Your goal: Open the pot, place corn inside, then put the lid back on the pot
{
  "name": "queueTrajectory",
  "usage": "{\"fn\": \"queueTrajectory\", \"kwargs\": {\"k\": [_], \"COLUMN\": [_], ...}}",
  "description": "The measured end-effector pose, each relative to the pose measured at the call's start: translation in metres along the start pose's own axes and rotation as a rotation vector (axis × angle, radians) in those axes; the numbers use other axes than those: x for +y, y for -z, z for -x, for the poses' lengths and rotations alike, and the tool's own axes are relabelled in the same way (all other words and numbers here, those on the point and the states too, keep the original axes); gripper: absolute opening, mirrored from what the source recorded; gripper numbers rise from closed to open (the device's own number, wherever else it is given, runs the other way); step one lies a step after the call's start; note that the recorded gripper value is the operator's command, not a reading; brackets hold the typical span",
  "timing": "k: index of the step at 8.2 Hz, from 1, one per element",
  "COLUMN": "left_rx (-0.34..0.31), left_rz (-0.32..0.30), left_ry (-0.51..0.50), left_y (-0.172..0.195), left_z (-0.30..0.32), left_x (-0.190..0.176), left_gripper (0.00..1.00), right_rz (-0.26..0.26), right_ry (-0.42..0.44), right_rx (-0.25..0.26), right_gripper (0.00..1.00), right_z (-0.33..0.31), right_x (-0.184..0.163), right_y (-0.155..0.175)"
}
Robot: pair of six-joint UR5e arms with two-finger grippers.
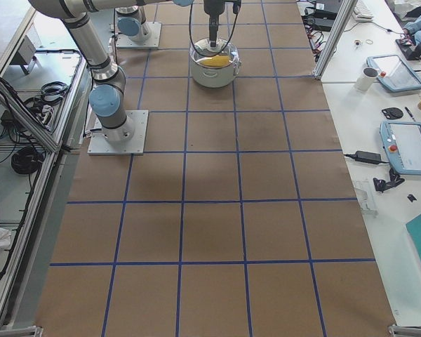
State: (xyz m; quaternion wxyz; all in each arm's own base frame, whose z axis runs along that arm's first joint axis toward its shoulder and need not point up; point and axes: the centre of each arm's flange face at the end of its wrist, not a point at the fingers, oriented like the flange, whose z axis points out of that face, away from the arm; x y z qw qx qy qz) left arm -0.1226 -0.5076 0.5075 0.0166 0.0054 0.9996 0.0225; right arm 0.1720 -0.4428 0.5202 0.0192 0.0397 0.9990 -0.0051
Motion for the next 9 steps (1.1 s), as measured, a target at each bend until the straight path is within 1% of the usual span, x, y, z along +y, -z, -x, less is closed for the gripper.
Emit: {"fn": "queueTrajectory", "kwargs": {"k": [9], "left_rx": [-0.004], "left_rz": [-0.005], "left_ry": [-0.002], "left_y": [0.0019], "left_z": [-0.0001], "left_x": [0.0017], "left_gripper": [1.0], "right_rz": [0.007], "right_ry": [0.008], "right_rx": [0.001], "right_gripper": [1.0], "right_z": [0.0007], "right_x": [0.0014], "right_y": [-0.0013]}}
